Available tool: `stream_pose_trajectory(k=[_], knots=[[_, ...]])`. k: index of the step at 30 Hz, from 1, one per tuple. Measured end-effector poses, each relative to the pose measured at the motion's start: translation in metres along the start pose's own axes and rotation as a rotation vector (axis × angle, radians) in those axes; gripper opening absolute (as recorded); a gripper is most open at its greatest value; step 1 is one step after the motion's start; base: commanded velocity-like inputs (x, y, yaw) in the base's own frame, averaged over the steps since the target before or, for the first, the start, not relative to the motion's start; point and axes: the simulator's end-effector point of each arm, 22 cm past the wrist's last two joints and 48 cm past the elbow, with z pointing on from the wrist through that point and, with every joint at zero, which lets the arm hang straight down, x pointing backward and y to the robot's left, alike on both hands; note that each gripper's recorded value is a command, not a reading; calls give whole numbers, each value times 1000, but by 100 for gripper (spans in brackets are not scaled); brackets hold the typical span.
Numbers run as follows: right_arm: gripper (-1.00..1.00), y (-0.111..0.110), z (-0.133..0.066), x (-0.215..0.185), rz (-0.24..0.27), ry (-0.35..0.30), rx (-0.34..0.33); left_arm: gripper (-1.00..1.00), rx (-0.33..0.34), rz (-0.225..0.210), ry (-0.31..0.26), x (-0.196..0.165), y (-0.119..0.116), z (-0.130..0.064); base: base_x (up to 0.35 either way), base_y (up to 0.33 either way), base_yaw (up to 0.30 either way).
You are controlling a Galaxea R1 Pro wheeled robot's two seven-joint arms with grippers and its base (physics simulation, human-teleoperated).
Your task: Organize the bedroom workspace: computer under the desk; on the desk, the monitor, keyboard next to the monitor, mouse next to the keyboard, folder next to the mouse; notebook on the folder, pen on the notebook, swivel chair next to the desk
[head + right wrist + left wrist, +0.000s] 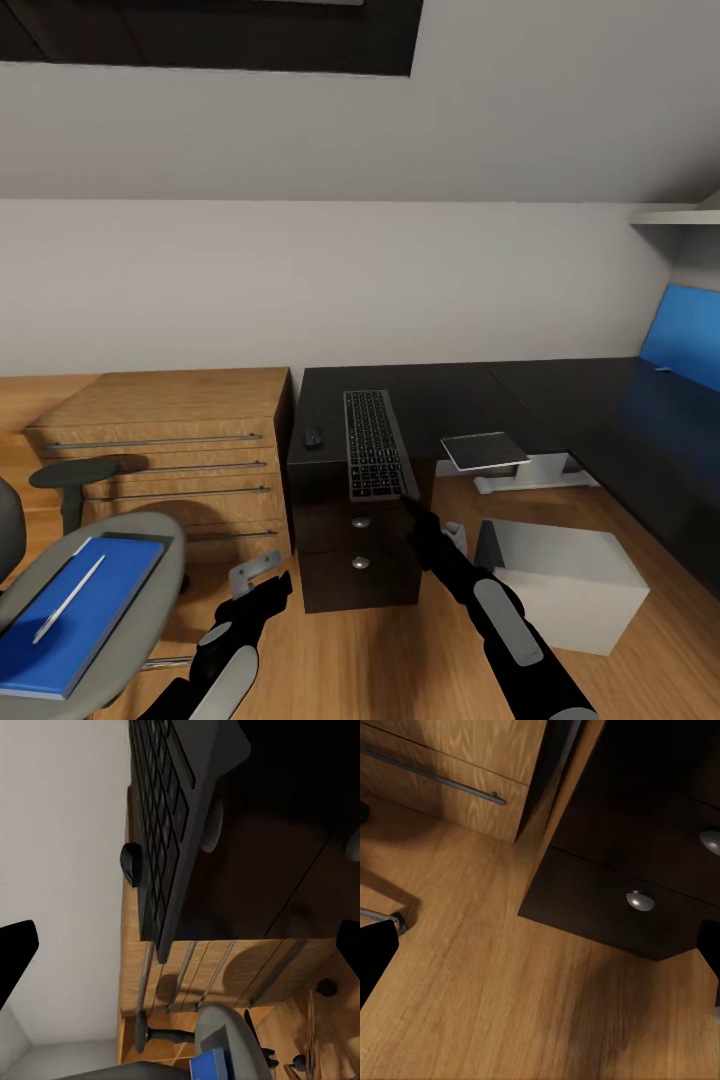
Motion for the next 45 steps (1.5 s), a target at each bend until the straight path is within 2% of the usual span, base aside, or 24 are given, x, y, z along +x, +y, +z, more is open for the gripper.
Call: stream_pose_trajectory(k=[45], knots=[[100, -2, -1, 0, -14, 7, 8, 100, 7, -2, -14, -5, 0, -4, 0, 0, 0]])
